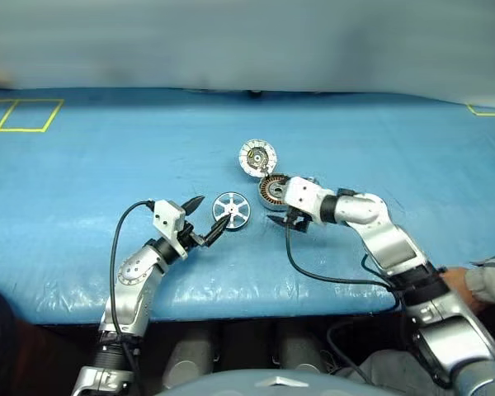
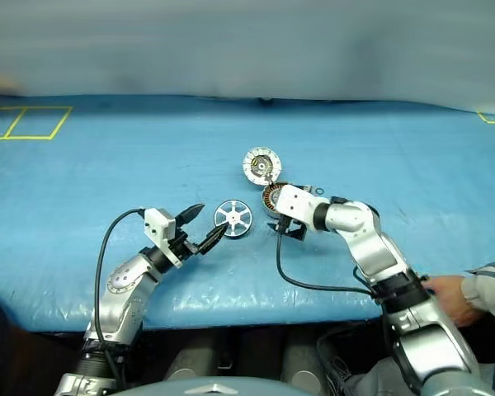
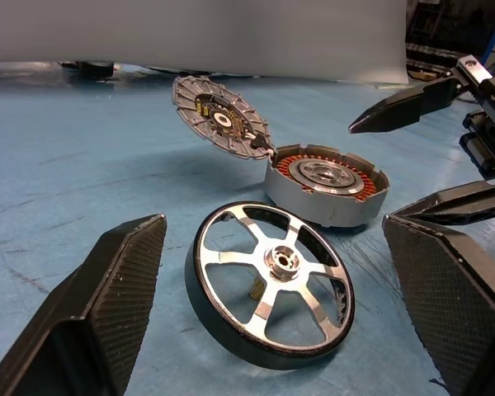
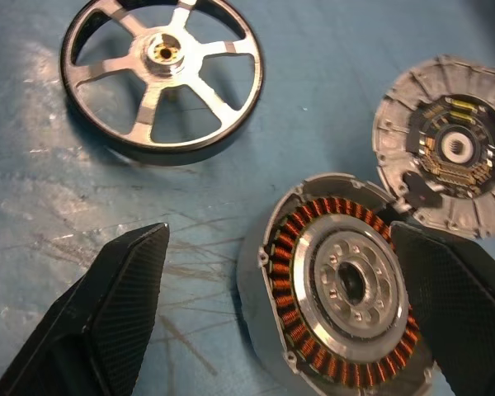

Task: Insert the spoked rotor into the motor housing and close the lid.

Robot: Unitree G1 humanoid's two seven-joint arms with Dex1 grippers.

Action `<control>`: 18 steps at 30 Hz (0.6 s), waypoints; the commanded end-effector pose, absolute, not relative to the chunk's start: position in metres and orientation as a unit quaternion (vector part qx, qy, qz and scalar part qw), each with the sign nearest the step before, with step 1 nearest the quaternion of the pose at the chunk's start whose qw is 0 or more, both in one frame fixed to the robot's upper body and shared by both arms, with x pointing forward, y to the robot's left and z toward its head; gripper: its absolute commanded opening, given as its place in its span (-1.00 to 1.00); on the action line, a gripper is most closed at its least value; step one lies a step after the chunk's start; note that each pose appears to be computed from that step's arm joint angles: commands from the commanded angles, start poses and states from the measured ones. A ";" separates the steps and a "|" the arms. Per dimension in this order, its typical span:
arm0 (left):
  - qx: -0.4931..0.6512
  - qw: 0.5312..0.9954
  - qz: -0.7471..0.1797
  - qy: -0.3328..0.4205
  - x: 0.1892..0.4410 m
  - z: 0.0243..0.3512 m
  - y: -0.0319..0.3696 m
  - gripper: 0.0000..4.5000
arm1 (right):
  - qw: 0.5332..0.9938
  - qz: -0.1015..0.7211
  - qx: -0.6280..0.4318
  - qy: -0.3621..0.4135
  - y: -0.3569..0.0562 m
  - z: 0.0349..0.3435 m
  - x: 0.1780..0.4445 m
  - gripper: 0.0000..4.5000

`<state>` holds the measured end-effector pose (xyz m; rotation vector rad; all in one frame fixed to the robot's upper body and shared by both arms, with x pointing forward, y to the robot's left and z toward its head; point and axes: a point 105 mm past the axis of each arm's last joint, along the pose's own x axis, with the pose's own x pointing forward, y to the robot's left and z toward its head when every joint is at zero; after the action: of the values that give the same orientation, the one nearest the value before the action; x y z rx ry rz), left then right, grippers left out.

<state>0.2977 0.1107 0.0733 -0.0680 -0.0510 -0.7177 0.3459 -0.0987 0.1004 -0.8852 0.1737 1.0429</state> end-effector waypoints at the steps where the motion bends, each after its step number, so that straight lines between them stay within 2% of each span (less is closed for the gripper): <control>1: -0.020 0.933 -0.358 -0.044 0.296 0.083 0.109 1.00 | 0.728 0.509 -0.451 0.089 -0.092 0.101 0.348 0.99; 6: -0.020 0.934 -0.354 -0.045 0.294 0.083 0.109 1.00 | 0.692 0.518 -0.492 0.104 -0.085 0.101 0.363 0.99; 18: -0.024 0.936 -0.350 -0.035 0.289 0.078 0.110 1.00 | 0.704 0.489 -0.507 0.084 -0.096 0.121 0.368 0.99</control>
<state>0.2914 0.1149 0.0648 -0.0672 -0.0208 -0.6948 0.3653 -0.0968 0.1035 -1.1148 0.2506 1.1218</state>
